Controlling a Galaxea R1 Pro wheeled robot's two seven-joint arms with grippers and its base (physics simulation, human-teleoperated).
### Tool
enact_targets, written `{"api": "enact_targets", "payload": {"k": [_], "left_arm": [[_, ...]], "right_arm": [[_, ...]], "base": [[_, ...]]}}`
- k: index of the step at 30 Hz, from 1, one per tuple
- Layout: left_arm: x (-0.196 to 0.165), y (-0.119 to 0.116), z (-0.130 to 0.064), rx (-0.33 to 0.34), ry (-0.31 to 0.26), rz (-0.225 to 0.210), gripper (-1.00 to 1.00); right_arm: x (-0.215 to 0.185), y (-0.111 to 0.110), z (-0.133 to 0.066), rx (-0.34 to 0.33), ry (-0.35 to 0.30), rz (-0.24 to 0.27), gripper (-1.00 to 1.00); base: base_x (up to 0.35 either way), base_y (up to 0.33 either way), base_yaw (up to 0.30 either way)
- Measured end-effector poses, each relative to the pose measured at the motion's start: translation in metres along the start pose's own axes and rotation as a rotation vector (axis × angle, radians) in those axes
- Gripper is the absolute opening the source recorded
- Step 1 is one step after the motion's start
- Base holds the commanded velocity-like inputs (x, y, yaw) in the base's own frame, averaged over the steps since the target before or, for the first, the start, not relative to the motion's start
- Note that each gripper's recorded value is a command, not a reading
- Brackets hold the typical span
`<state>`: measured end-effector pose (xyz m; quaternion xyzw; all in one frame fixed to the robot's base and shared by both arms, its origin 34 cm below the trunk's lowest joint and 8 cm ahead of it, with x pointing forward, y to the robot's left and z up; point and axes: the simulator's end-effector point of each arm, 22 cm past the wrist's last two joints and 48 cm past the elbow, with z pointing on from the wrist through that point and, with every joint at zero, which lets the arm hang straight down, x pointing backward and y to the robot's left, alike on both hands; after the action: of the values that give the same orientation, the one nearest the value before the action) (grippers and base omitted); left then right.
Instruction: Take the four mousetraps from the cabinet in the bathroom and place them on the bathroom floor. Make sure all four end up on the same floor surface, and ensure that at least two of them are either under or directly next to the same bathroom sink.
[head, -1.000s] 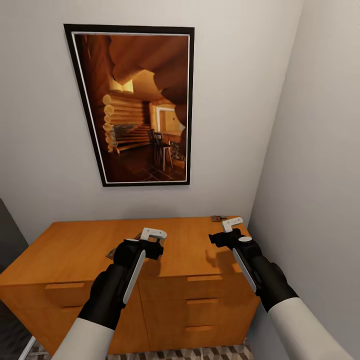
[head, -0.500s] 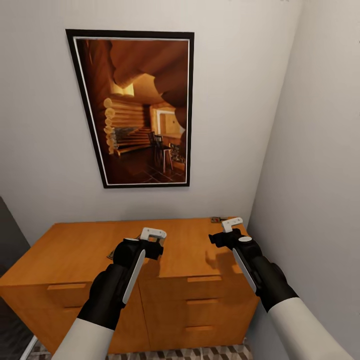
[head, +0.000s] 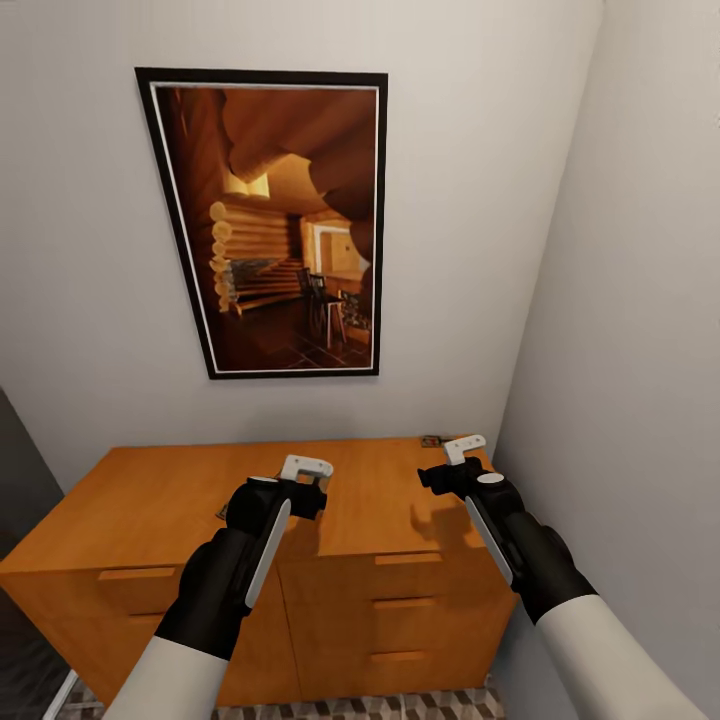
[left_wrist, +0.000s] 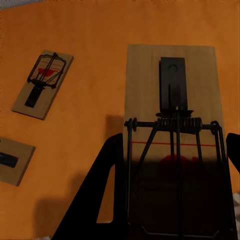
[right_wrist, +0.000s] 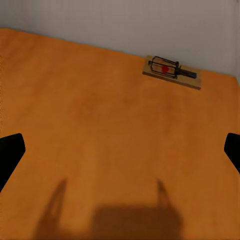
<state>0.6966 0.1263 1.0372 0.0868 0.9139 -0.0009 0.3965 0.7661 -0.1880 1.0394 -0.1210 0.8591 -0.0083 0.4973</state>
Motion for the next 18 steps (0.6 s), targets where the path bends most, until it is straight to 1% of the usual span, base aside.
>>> {"api": "enact_targets", "payload": {"k": [13, 18], "left_arm": [[-0.0019, -0.0011, -0.0089, 0.003, 0.002, 0.000, -1.00], [-0.0017, -0.0016, -0.0086, 0.005, 0.002, 0.000, -1.00]], "right_arm": [[-0.0044, 0.0012, -0.0089, -0.003, 0.001, -0.003, 1.00], [-0.0046, 0.0014, -0.0088, -0.003, 0.001, -0.003, 1.00]], "base": [[0.000, 0.000, 0.000], [0.000, 0.000, 0.000]]}}
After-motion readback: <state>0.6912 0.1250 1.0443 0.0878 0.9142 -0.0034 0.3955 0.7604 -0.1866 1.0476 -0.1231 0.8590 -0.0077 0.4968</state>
